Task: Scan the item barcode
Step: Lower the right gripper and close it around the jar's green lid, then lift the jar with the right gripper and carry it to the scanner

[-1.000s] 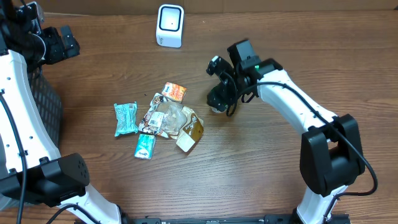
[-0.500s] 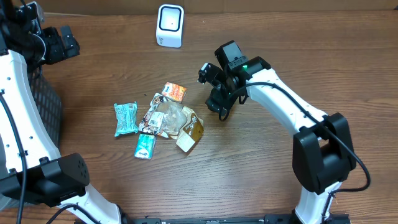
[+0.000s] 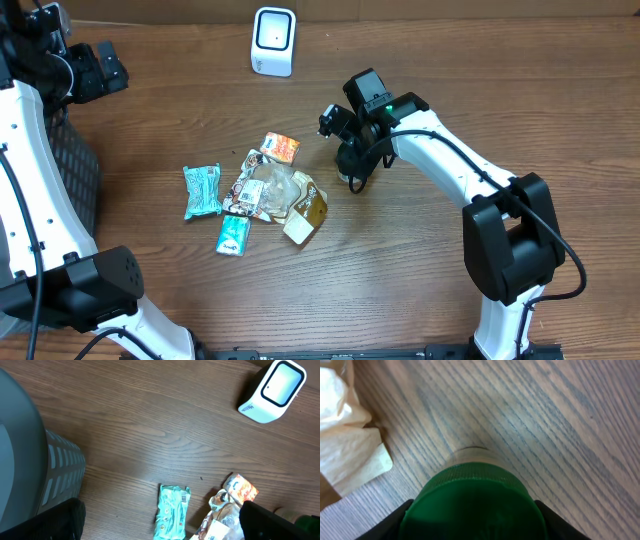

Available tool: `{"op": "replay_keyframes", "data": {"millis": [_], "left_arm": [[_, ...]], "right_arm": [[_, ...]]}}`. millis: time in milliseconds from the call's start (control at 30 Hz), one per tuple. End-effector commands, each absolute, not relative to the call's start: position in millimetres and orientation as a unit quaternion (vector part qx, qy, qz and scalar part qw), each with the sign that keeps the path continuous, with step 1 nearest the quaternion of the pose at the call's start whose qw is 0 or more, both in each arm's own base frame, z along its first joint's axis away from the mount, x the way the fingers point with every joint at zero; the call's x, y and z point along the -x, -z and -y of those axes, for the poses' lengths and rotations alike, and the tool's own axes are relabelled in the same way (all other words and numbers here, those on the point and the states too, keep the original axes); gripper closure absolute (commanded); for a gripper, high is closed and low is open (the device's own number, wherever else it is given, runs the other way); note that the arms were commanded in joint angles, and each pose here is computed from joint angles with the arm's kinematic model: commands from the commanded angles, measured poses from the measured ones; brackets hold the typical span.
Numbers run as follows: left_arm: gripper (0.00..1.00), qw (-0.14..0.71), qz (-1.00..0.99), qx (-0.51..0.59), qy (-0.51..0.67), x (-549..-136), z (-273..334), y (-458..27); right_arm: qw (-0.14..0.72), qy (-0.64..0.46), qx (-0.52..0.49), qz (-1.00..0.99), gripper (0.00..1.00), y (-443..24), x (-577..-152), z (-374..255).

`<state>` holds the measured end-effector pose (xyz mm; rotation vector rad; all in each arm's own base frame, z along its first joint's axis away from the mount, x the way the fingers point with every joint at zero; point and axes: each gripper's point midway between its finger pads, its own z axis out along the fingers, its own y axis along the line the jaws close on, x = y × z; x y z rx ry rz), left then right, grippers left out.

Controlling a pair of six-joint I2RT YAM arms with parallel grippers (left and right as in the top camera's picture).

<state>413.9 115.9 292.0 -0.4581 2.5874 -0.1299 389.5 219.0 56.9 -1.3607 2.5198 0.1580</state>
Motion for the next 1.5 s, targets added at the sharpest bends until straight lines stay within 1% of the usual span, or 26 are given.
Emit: {"op": "replay_keyframes", "data": {"millis": [0, 67, 100, 167, 367, 433, 533, 667, 733, 833, 933, 1067, 1167, 1233, 1300, 1467], "left_arm": [[0.00, 0.257, -0.950, 0.169, 0.054, -415, -114, -294], [0.00, 0.257, -0.950, 0.169, 0.054, -415, -114, -294], [0.00, 0.257, -0.950, 0.169, 0.054, -415, -114, -294], [0.00, 0.257, -0.950, 0.169, 0.054, -415, -114, -294], [0.00, 0.257, -0.950, 0.169, 0.054, -415, -114, -294], [0.00, 0.257, -0.950, 0.169, 0.054, -415, -114, -294], [0.00, 0.257, -0.950, 0.169, 0.054, -415, -114, -294], [0.00, 0.257, -0.950, 0.169, 0.054, -415, -114, -294], [0.00, 0.257, -0.950, 0.169, 0.054, -415, -114, -294], [0.00, 0.257, -0.950, 0.169, 0.054, -415, -114, -294], [0.00, 0.257, -0.950, 0.169, 0.054, -415, -114, -294], [0.00, 0.256, -0.950, 0.169, 0.054, -415, -114, -294], [0.00, 0.257, -0.950, 0.169, 0.054, -415, -114, -294], [0.00, 0.257, -0.950, 0.169, 0.054, -415, -114, -294], [0.00, 0.257, -0.950, 0.169, 0.054, -415, -114, -294], [0.00, 0.257, -0.950, 0.169, 0.054, -415, -114, -294]], "right_arm": [[0.146, -0.060, 0.442, -0.883, 0.47, -61, -394, -223], [0.153, -0.065, 0.410, -0.897, 0.54, -63, -399, -224], [0.158, -0.068, 0.390, -0.905, 0.55, -64, -402, -223], [0.165, -0.075, 0.344, -0.921, 0.60, -67, -409, -221], [0.175, -0.095, 0.214, -0.956, 0.62, -88, -429, -209], [0.174, -0.107, 0.198, -0.959, 0.62, -97, -430, -209], [0.169, -0.137, 0.199, -0.956, 0.62, -117, -429, -215], [0.165, -0.188, 0.204, -0.946, 0.69, -152, -425, -227], [0.169, -0.215, 0.206, -0.939, 0.76, -174, -423, -232], [0.175, -0.229, 0.198, -0.937, 0.79, -196, -422, -227], [0.171, -0.301, 0.199, -0.917, 0.81, -225, -411, -232], [0.171, -0.424, 0.206, -0.865, 0.87, -268, -399, -235], [0.177, -0.526, 0.241, -0.796, 0.87, -304, -386, -232], [0.183, -0.569, 0.256, -0.760, 0.87, -320, -380, -229], [0.188, -0.593, 0.259, -0.739, 0.87, -330, -377, -223], [0.192, -0.595, 0.256, -0.737, 0.87, -333, -378, -220]]}}
